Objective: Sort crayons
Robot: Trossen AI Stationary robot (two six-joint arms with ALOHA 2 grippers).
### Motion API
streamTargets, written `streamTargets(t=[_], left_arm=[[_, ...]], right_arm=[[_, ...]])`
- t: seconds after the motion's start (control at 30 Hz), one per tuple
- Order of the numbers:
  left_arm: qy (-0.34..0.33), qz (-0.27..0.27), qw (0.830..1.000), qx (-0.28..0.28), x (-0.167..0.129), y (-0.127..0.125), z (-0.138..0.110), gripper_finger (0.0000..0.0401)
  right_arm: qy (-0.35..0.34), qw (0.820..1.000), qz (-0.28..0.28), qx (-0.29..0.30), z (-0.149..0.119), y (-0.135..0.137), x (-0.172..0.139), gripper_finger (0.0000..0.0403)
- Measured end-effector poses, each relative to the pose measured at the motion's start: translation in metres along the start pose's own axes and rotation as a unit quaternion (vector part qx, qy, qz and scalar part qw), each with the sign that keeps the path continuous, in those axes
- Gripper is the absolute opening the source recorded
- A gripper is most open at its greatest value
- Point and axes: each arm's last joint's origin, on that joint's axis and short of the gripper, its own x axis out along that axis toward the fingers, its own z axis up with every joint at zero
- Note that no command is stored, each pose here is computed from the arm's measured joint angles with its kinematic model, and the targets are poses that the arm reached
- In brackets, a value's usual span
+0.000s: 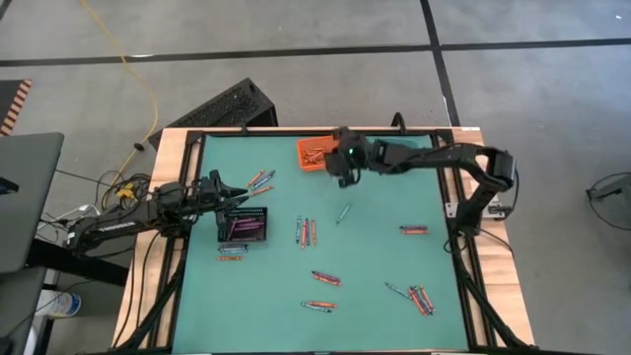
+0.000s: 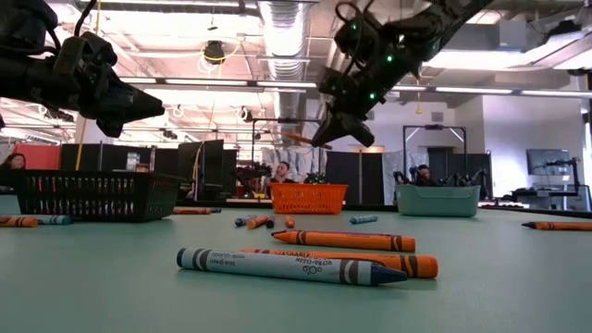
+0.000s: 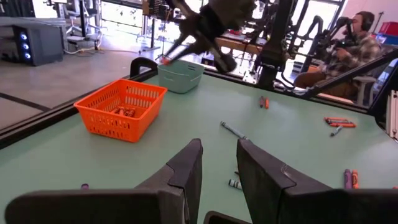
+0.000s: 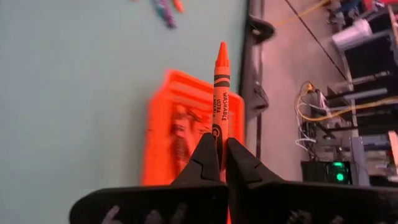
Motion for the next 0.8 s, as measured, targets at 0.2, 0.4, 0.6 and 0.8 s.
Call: streamTargets(t=[0.2, 0.4, 0.6, 0.8], left_arm=[[0.0, 0.0, 1.0, 0.0, 0.0, 0.0, 0.0, 0.0089], [0.0, 0.0, 1.0, 0.0, 0.0, 0.0, 0.0, 0.0089], [0.002, -0.004, 1.0, 0.0, 0.0, 0.0, 0.0, 0.0089], [0.002, -0.004, 1.0, 0.0, 0.0, 0.0, 0.0, 0.0089]], right_arm=[[-0.009, 1.0, -0.023, 0.011, -0.02, -0.022, 0.006, 0.0019], [-0.02, 0.998, -0.05, 0.015, -0.028, -0.02, 0.032, 0.0058], [0.007, 0.997, -0.071, 0.01, -0.026, -0.016, 0.041, 0.0077], [0.031, 0.997, -0.034, 0.054, -0.015, -0.03, 0.03, 0.0083]])
